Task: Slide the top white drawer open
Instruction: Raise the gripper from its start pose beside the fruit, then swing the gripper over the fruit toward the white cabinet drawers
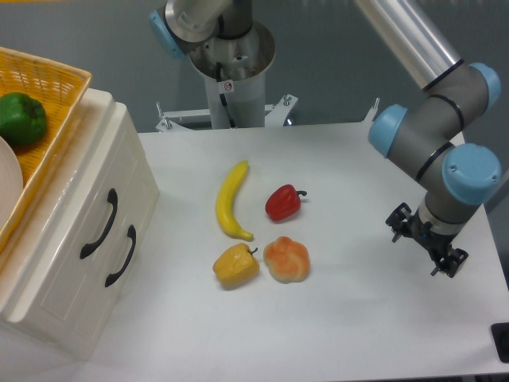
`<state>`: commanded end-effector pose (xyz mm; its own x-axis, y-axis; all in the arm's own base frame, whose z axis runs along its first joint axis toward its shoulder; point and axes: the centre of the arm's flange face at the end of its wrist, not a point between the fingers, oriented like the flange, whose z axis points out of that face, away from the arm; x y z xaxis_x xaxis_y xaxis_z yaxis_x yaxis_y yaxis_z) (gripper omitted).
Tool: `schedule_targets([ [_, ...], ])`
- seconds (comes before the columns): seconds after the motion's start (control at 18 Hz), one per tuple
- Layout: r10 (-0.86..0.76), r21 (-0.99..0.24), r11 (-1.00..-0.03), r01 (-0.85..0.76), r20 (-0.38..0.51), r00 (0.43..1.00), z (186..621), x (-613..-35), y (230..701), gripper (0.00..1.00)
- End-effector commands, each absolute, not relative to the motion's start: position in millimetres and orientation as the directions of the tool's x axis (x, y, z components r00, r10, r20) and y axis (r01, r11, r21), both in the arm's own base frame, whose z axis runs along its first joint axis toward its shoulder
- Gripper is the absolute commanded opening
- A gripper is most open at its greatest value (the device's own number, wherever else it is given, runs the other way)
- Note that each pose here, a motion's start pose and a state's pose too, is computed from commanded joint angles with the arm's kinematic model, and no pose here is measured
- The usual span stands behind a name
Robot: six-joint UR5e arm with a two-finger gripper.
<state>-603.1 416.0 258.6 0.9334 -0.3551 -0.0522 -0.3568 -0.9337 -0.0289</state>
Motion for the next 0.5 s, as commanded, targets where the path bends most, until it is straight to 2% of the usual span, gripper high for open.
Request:
schedule_targets([
  [0.28,-0.331,-0.035,-0.943,-0.332,-0.037,0.943,271.5,-569.9,405.4,1.0],
  [0.5,-0.248,-0.06,-0.966,-0.252,-0.067,0.966,303.8,-528.8,421.4,1.0],
])
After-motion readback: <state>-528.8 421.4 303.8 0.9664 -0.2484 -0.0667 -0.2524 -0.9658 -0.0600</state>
